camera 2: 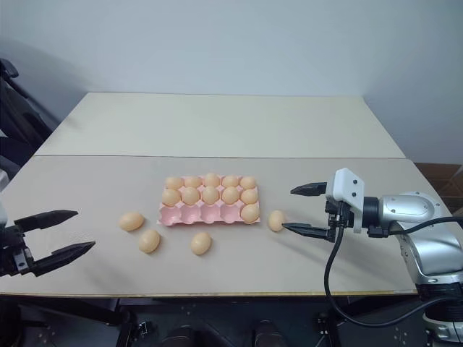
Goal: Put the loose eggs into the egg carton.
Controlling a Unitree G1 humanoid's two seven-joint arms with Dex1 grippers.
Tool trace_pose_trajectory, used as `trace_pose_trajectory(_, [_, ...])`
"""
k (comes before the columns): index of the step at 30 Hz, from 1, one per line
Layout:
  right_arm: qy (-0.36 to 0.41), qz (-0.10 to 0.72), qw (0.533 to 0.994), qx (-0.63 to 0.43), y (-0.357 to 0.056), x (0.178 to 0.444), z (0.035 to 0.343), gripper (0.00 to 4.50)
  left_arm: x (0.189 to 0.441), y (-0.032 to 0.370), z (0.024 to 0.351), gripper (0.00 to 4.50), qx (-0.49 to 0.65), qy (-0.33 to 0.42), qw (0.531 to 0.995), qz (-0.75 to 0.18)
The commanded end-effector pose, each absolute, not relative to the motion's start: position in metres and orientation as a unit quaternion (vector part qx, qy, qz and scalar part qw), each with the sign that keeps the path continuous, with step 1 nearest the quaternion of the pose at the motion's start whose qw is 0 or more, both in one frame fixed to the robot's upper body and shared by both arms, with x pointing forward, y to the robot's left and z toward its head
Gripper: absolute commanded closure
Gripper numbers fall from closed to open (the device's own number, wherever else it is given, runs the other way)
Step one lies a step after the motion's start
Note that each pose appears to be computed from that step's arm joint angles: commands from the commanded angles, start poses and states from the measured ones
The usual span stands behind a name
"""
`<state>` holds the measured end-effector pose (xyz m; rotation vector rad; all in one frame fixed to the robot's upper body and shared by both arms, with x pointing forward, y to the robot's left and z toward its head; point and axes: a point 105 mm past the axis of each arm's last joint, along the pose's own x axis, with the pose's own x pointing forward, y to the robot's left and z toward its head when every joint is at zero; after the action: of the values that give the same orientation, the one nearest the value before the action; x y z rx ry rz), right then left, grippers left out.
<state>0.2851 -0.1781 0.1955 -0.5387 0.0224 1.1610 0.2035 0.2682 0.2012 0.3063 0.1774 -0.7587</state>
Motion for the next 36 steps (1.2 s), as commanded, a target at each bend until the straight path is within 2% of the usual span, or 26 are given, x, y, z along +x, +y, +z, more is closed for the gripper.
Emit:
trace_pose_trajectory(1, [0.000,0.535,0.800,-0.270,-0.178,0.285,0.204,0.00,0.201,0.263,0.207,0.02,0.163,0.075,0.907,-0.381])
trace_pose_trajectory(8, [0.046,0.529,0.796,-0.291,-0.162,0.298,0.169,0.00,0.204,0.256,0.205,0.02,0.158,0.074,0.903,-0.393])
trace_pose_trajectory(13, [0.080,0.486,0.808,-0.323,-0.157,0.325,0.142,0.00,0.207,0.252,0.205,0.02,0.156,0.070,0.900,-0.401])
trace_pose_trajectory(19, [0.098,0.477,0.810,-0.326,-0.156,0.339,0.126,0.00,0.205,0.252,0.204,0.02,0.156,0.071,0.900,-0.400])
trace_pose_trajectory(22, [0.101,0.483,0.812,-0.311,-0.153,0.340,0.124,0.61,0.205,0.252,0.204,0.00,0.156,0.072,0.901,-0.399])
trace_pose_trajectory(24, [0.103,0.488,0.810,-0.308,-0.153,0.339,0.122,1.28,0.204,0.252,0.204,0.00,0.157,0.072,0.901,-0.398])
trace_pose_trajectory(26, [0.100,0.489,0.811,-0.307,-0.153,0.339,0.123,1.84,0.204,0.252,0.205,0.00,0.158,0.072,0.901,-0.397])
trace_pose_trajectory(29, [0.078,0.482,0.819,-0.302,-0.152,0.340,0.135,1.87,0.205,0.253,0.206,0.00,0.160,0.071,0.901,-0.397])
trace_pose_trajectory(32, [0.033,0.484,0.823,-0.296,-0.143,0.339,0.161,1.87,0.205,0.253,0.206,0.00,0.161,0.071,0.901,-0.397])
trace_pose_trajectory(36, [-0.032,0.520,0.808,-0.274,-0.106,0.331,0.188,1.87,0.207,0.252,0.206,0.00,0.162,0.070,0.899,-0.401])
